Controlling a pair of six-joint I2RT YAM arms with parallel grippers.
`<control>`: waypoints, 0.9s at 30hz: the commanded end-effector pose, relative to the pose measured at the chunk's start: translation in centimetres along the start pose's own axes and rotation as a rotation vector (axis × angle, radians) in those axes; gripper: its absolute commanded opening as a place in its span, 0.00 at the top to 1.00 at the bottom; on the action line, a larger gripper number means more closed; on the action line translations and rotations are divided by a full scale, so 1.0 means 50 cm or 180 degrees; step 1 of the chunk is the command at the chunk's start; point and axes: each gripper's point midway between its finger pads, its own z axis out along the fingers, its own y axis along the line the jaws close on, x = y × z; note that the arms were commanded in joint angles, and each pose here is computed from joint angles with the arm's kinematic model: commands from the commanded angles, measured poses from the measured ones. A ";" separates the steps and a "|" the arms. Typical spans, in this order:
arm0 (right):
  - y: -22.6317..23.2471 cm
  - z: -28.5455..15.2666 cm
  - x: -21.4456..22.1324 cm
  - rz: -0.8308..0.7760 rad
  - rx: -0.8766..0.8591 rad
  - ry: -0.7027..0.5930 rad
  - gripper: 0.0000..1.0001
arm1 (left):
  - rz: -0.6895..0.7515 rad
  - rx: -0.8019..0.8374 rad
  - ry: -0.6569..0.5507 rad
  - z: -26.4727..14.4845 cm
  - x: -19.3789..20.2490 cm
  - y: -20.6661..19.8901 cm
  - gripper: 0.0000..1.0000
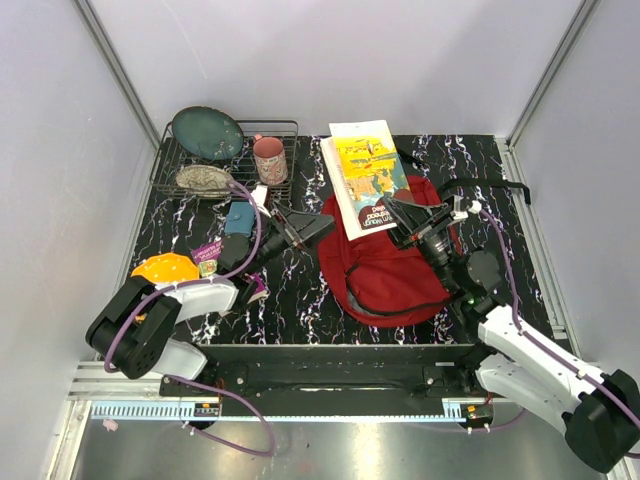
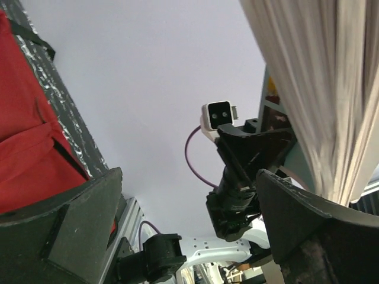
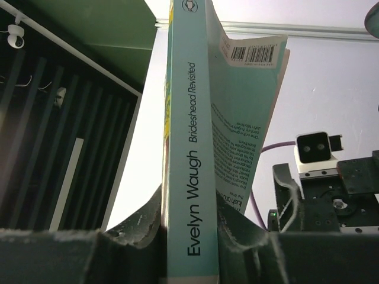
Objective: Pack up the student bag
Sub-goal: Adjust the book.
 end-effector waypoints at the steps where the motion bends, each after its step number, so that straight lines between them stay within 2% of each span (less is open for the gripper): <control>1: 0.118 -0.002 0.023 0.0047 -0.0675 0.0182 1.00 | 0.0715 0.1627 -0.0121 -0.014 -0.003 -0.265 0.01; 8: 0.105 -0.001 0.029 0.0092 -0.0684 0.0258 1.00 | 0.0843 0.1956 -0.0077 -0.009 0.014 -0.338 0.01; 18: 0.071 -0.026 0.010 0.0009 -0.0494 0.0079 1.00 | 0.0836 0.2026 -0.0103 -0.017 0.011 -0.358 0.01; 27: 0.025 -0.042 0.005 0.0072 -0.0348 0.0063 1.00 | 0.0896 0.2279 -0.0017 -0.019 0.012 -0.416 0.01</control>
